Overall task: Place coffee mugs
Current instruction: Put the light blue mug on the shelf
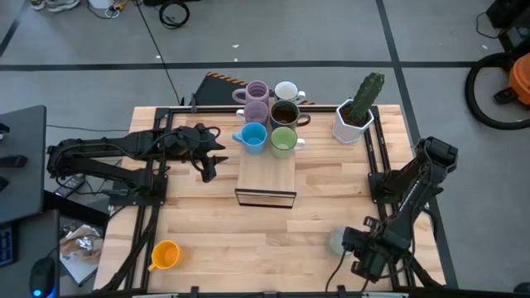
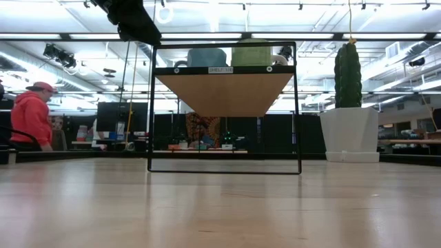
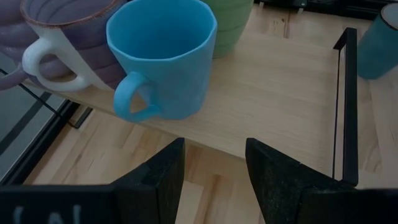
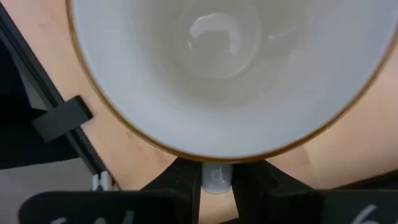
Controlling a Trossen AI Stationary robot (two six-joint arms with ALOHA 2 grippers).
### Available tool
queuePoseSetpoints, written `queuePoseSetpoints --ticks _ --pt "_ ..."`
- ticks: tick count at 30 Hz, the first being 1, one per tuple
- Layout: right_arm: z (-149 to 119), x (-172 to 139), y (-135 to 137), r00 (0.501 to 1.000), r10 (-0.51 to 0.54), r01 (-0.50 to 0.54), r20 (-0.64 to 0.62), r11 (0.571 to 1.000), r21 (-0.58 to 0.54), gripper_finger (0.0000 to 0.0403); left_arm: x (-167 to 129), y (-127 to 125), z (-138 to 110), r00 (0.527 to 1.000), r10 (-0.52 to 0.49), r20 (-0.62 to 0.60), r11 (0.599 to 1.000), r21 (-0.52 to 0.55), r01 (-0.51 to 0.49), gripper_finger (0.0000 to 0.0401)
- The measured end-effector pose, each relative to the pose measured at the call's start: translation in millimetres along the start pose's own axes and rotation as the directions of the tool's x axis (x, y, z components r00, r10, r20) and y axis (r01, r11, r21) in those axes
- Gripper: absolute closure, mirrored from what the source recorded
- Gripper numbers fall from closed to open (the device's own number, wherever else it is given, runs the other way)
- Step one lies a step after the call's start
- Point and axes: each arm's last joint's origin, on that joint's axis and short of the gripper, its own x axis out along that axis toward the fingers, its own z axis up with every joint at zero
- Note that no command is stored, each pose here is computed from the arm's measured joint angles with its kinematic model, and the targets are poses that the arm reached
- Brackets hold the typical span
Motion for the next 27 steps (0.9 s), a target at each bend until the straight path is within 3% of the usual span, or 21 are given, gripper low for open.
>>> queuePoseSetpoints --ticks 7,15,27 --pt "22 -2 -10 0.999 -0.049 0.051 0.019 0.994 -0.095 0.0332 0 -1 0 0.999 -0.043 -0.005 0.999 -0.019 0.043 0.0225" --pt "45 -21 -26 0.996 -0.02 0.035 0.086 0.983 -0.179 0.0333 0 -2 0 0.999 -0.053 -0.006 0.998 -0.032 0.053 0.0225" --pt "65 -44 -52 0.989 -0.01 0.04 0.146 0.977 -0.207 0.0334 0 -3 0 0.998 -0.069 -0.008 0.995 -0.075 0.068 0.0225"
